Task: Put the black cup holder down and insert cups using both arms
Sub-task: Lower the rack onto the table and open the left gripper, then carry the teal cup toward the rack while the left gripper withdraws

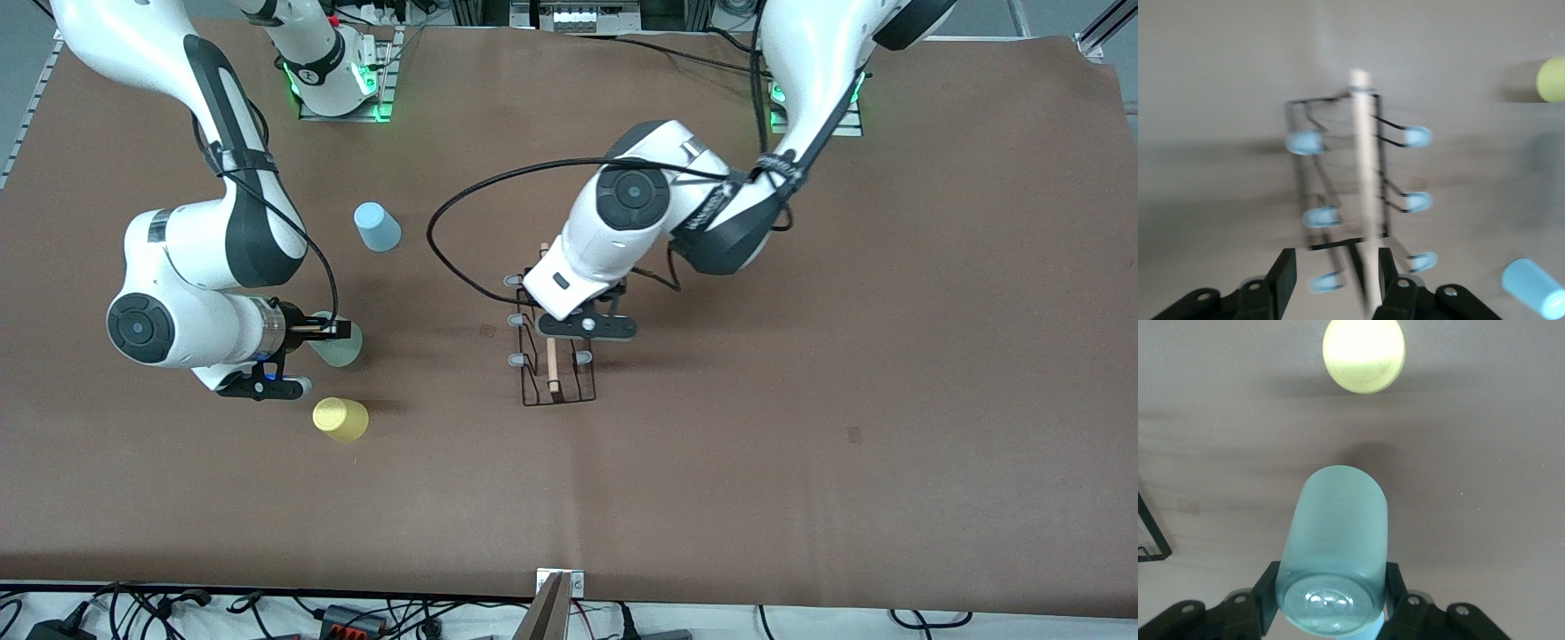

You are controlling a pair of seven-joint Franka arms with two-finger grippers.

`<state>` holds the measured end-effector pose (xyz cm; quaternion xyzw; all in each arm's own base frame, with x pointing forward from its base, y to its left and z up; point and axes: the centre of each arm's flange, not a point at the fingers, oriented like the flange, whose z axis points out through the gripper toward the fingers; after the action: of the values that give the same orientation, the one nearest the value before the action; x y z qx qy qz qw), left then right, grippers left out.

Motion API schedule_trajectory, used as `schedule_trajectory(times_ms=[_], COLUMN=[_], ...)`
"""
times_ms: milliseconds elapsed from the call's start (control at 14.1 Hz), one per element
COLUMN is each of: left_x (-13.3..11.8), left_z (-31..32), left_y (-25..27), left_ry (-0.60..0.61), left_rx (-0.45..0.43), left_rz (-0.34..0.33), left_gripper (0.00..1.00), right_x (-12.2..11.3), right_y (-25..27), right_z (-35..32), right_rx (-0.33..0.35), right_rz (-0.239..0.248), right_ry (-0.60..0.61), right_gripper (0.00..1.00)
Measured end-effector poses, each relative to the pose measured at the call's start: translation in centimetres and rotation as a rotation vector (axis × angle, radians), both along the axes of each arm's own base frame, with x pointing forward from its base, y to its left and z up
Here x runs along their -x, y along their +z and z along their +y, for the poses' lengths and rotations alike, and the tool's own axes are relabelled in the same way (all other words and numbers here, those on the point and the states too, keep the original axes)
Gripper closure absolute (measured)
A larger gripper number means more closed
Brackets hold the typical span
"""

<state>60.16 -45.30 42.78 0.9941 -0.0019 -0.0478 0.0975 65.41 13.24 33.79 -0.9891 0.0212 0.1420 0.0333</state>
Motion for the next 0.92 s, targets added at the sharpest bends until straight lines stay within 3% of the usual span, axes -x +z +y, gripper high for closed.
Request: schedule_trajectory(times_ms=[71, 285, 427, 640, 925], left_x=[-1.5, -4.2, -4.8, -6.4, -5.9], left_z=[3.5, 13.5, 17.8, 24.6, 29.4], left_y=[1.6, 4.7, 5.9, 6.4, 7.2], left_ry=[-0.027, -0.098, -0.073, -0.028, -0.032], left_rx=[-0.019, -0.068, -0.091, -0.097, -0.118], left_rz=[0.010, 0.067, 0.105, 0.137, 0.218], left_gripper=[0.41, 0.16, 0.00, 0.00, 0.00], right_x=[0.0, 1.4, 2.6, 4.4, 7.9], right_y=[0.6, 3.2, 5.1, 6.8, 7.0], right_z=[0.8, 6.9, 11.6, 16.6, 22.9], right_rx=[-0.007, -0.056, -0.095, -0.152, -0.140], right_rz=[-0.007, -0.010, -0.011, 0.018, 0.070], right_ry=[-0.014, -0.076, -0.102, -0.147, -0.179], right_gripper=[0.34, 0.34, 0.34, 0.34, 0.34])
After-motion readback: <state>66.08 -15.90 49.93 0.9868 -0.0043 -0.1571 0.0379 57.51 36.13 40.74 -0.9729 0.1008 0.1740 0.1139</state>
